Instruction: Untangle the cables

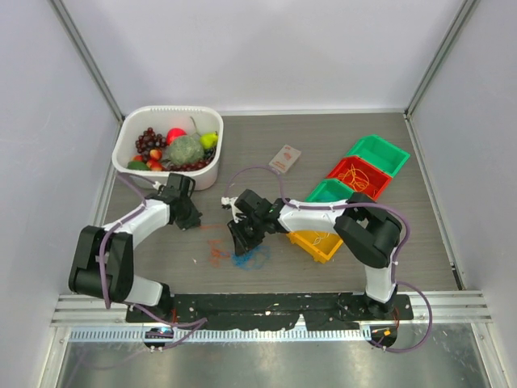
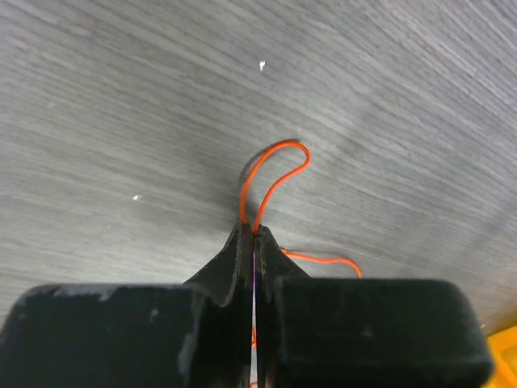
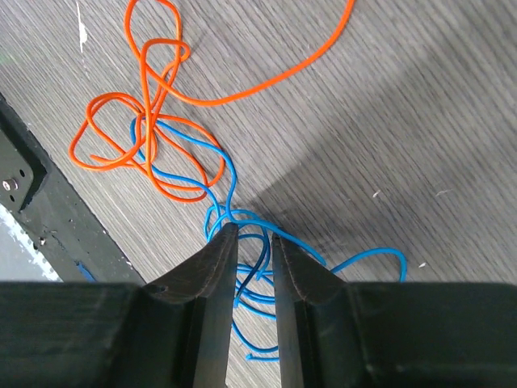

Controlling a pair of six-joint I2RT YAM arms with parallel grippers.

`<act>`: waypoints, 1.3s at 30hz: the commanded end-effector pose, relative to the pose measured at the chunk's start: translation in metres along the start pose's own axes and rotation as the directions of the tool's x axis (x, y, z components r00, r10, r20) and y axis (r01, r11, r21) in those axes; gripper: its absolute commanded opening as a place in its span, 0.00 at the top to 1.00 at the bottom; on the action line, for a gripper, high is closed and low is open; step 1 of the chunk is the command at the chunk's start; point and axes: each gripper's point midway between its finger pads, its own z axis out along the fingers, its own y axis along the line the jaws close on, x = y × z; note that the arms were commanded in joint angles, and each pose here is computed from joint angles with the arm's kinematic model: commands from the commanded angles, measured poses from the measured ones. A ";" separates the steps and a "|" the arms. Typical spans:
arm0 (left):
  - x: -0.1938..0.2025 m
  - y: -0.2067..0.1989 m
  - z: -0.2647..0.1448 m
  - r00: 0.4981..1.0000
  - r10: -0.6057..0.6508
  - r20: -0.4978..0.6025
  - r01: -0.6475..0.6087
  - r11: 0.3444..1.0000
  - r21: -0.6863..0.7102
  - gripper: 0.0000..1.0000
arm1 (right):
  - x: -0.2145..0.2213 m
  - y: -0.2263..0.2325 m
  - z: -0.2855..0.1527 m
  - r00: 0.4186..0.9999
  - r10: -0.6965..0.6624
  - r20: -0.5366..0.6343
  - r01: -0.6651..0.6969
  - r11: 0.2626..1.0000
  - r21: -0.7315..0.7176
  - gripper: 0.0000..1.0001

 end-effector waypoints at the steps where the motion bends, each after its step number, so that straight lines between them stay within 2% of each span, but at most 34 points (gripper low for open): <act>1: -0.031 -0.008 -0.038 0.986 0.070 0.154 -0.078 0.996 0.045 1.00 | -0.008 0.000 -0.013 0.999 -0.030 0.045 0.028 0.999 0.039 0.72; 3: -0.041 -0.011 -0.073 0.971 0.093 0.220 -0.111 0.991 0.072 1.00 | -0.006 -0.010 -0.013 0.999 -0.017 0.049 0.013 0.996 0.089 0.72; 5: -0.047 -0.013 -0.108 0.964 0.119 0.239 -0.140 0.987 0.074 1.00 | -0.001 -0.020 -0.015 0.999 -0.009 0.054 0.001 0.991 0.134 0.72; 8: -0.060 -0.031 -0.162 0.940 0.110 0.324 -0.175 0.968 0.180 1.00 | 0.003 -0.029 -0.016 0.998 -0.003 0.059 -0.008 0.984 0.178 0.73; 12: -0.080 -0.055 -0.242 0.871 0.038 0.489 -0.231 0.912 0.340 1.00 | 0.004 -0.035 -0.016 0.998 -0.004 0.063 -0.009 0.978 0.207 0.73; 14: -0.092 -0.069 -0.295 0.830 0.011 0.558 -0.280 0.873 0.400 1.00 | 0.000 -0.034 -0.018 0.998 -0.011 0.069 -0.004 0.978 0.209 0.72; 18: -0.109 -0.085 -0.381 0.747 -0.027 0.664 -0.373 0.810 0.453 1.00 | -0.015 -0.032 -0.031 0.994 -0.046 0.104 0.020 0.972 0.234 0.72; 20: -0.110 -0.097 -0.425 0.704 -0.050 0.708 -0.445 0.746 0.495 1.00 | -0.023 -0.029 -0.038 0.991 -0.068 0.117 0.039 0.971 0.235 0.72; 22: -0.112 -0.104 -0.456 0.677 -0.078 0.732 -0.481 0.706 0.520 1.00 | -0.046 -0.016 -0.054 0.984 -0.097 0.152 0.060 0.971 0.233 0.66; 23: -0.112 -0.108 -0.467 0.676 -0.085 0.732 -0.493 0.686 0.535 1.00 | -0.059 -0.008 -0.067 0.976 -0.108 0.187 0.064 0.972 0.225 0.64; 25: -0.113 -0.115 -0.480 0.687 -0.100 0.719 -0.492 0.664 0.563 1.00 | -0.092 0.016 -0.100 0.951 -0.156 0.269 0.100 0.973 0.210 0.51; 29: -0.110 -0.129 -0.495 0.717 -0.131 0.685 -0.489 0.606 0.628 1.00 | -0.152 0.067 -0.182 0.868 -0.221 0.445 0.171 0.974 0.151 0.34; 32: -0.105 -0.139 -0.493 0.758 -0.141 0.637 -0.471 0.558 0.683 1.00 | -0.181 0.114 -0.246 0.774 -0.255 0.580 0.266 0.962 0.068 0.32; 35: -0.101 -0.149 -0.492 0.790 -0.157 0.592 -0.447 0.513 0.733 1.00 | -0.192 0.151 -0.290 0.698 -0.265 0.666 0.360 0.933 -0.006 0.31; 39: -0.097 -0.158 -0.490 0.822 -0.169 0.544 -0.421 0.462 0.780 1.00 | -0.191 0.177 -0.313 0.666 -0.217 0.714 0.407 0.908 -0.104 0.31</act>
